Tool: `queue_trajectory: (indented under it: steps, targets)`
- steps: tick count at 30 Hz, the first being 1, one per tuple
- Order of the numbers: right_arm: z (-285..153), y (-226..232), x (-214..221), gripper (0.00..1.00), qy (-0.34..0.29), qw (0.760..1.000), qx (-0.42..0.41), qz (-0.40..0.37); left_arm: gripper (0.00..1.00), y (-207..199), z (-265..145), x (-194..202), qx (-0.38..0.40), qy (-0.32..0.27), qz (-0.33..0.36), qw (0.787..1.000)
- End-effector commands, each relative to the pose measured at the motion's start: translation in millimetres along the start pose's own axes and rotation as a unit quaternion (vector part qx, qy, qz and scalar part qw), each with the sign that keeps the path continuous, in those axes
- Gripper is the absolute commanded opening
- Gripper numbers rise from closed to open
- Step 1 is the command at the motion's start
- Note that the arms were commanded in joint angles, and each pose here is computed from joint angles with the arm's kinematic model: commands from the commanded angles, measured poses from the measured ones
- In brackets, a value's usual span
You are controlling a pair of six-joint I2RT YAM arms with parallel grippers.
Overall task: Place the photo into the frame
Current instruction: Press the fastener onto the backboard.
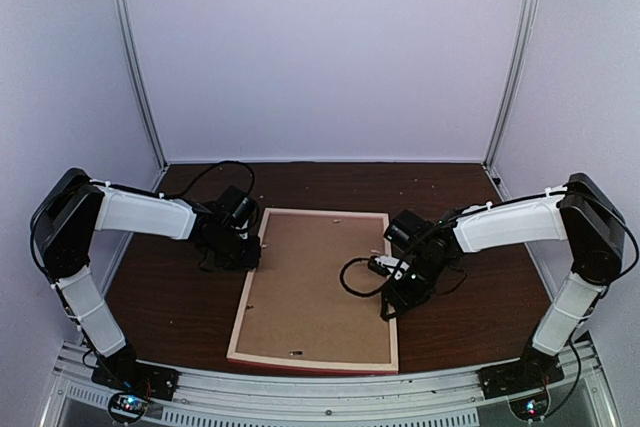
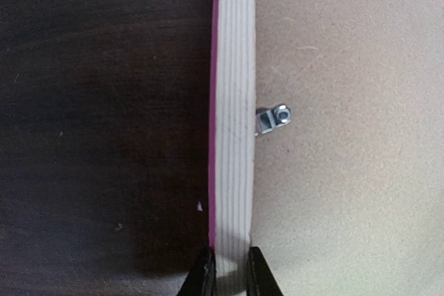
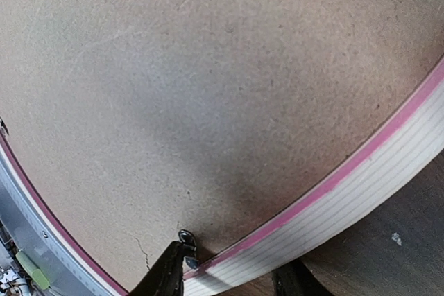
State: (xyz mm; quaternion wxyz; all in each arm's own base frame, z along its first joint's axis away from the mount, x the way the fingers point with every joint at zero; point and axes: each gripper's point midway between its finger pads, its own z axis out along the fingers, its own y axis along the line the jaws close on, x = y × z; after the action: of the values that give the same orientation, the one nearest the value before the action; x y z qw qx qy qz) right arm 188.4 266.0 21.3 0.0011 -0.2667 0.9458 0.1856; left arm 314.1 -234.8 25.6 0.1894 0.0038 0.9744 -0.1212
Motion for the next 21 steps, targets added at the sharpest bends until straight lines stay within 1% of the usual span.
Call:
queue_trajectory:
  steps: [1, 8, 13, 15, 21]
  targets:
    - [21, -41, 6, 0.43, 0.008, 0.996, 0.089, -0.012, 0.00, 11, 15, 19, -0.011, 0.028, -0.011, 0.999]
    - [22, -44, 4, 0.38, 0.002, 0.995, 0.095, -0.018, 0.00, 11, 15, 19, -0.012, 0.029, -0.011, 0.999]
    - [22, -42, 3, 0.37, -0.001, 0.996, 0.085, -0.021, 0.00, 11, 15, 19, -0.011, 0.029, -0.011, 0.999]
    - [22, -36, 1, 0.38, -0.007, 0.997, 0.067, -0.021, 0.00, 12, 15, 20, -0.011, 0.030, -0.010, 0.999]
    - [18, -19, -5, 0.46, -0.023, 0.999, 0.022, -0.022, 0.00, 11, 15, 19, -0.010, 0.029, -0.011, 0.999]
